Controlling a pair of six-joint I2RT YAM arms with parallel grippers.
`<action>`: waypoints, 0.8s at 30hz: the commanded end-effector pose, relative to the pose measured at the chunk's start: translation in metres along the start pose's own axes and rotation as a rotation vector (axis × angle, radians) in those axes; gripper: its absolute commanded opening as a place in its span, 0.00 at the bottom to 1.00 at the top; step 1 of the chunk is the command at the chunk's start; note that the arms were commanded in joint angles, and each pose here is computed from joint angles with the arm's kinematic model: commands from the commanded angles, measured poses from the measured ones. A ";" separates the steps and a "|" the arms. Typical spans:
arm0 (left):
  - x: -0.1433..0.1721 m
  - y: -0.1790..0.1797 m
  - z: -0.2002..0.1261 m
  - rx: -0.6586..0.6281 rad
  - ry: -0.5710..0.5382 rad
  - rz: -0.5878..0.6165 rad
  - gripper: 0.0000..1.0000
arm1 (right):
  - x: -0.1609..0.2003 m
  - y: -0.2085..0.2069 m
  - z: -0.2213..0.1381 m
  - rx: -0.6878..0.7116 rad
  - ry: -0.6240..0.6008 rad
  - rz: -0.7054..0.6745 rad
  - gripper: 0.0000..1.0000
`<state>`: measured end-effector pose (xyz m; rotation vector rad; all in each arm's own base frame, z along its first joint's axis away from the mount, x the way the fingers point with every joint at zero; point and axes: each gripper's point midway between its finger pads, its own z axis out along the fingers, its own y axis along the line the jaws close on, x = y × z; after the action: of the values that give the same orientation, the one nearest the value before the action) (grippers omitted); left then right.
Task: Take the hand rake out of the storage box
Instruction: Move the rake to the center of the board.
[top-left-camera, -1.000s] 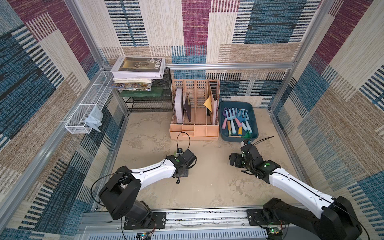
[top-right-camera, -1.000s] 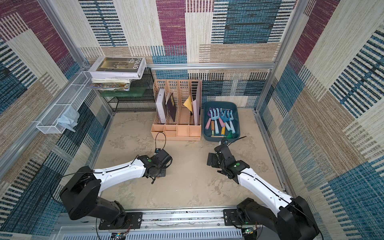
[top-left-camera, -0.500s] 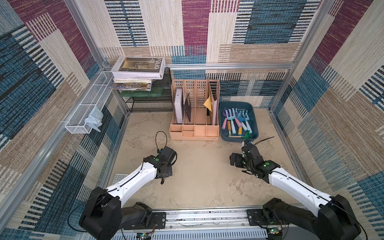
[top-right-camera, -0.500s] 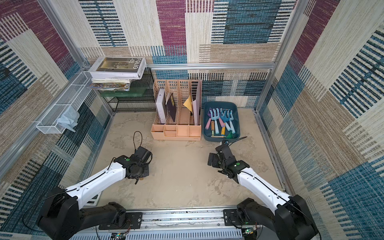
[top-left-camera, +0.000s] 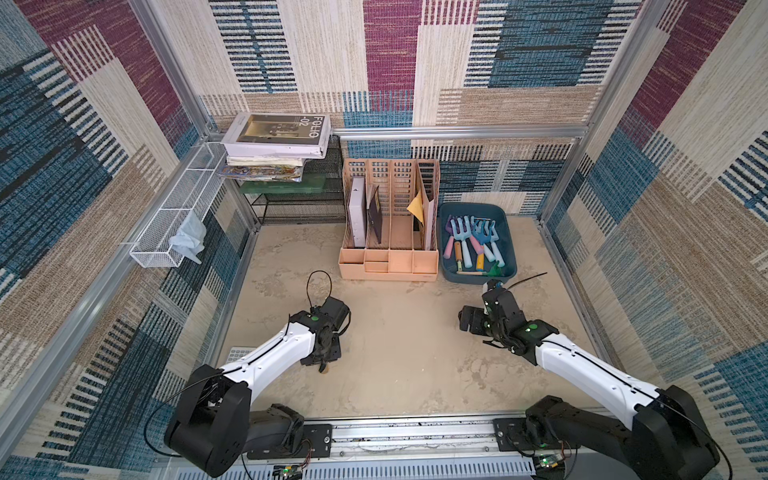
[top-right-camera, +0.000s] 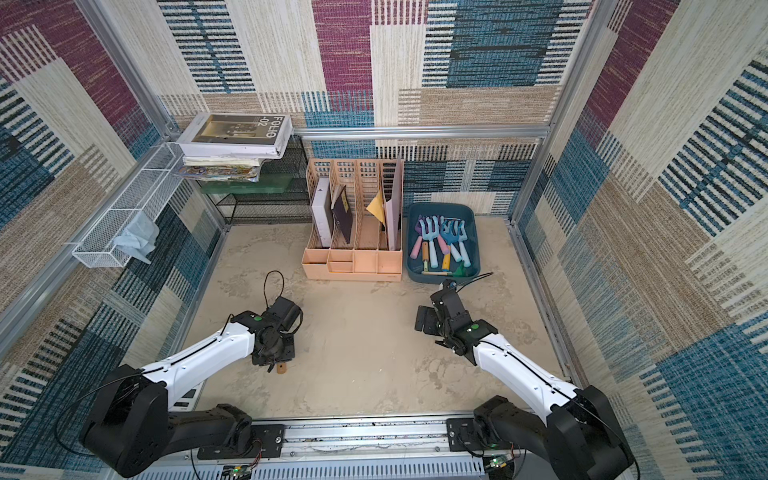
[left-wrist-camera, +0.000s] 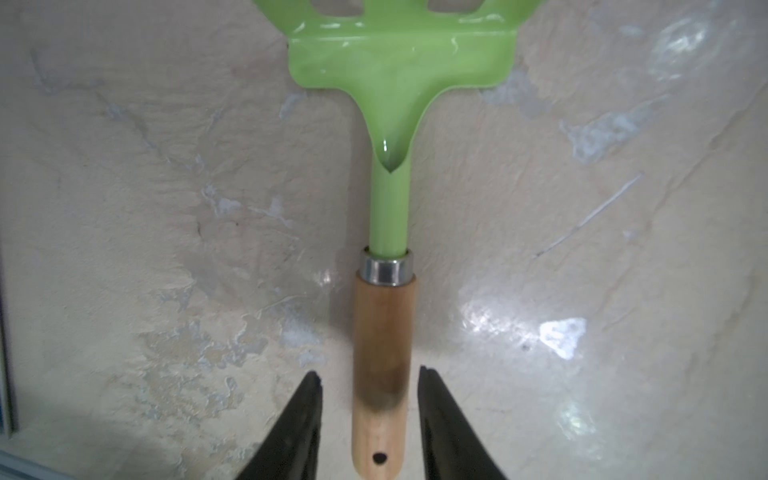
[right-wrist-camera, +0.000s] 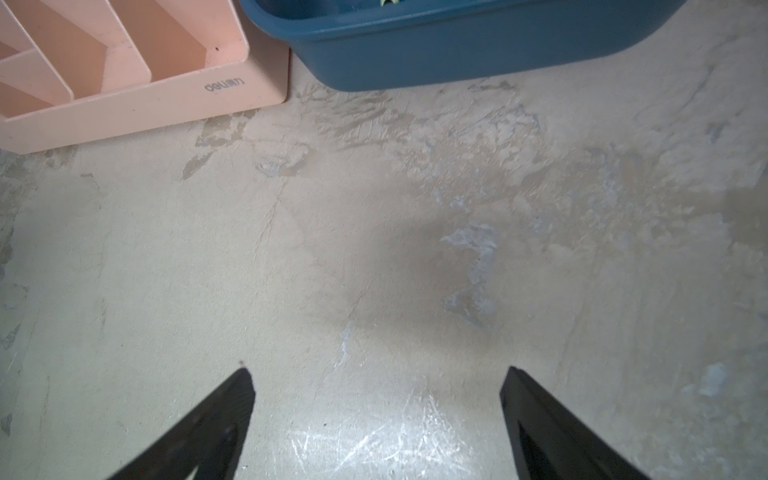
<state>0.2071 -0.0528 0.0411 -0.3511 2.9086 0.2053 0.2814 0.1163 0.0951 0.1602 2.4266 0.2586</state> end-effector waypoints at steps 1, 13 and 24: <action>0.002 0.009 0.001 -0.046 0.009 -0.013 0.46 | -0.003 0.001 0.000 -0.005 -0.013 -0.004 0.96; 0.001 0.020 0.001 -0.101 0.010 -0.039 0.37 | -0.003 0.002 0.001 -0.007 -0.008 -0.002 0.96; 0.004 -0.001 0.014 -0.005 0.055 -0.012 0.49 | -0.002 0.003 0.001 -0.013 -0.009 -0.004 0.96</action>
<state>0.2035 -0.0438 0.0298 -0.4074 2.9397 0.2643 0.2818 0.1161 0.0933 0.1621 2.4324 0.2588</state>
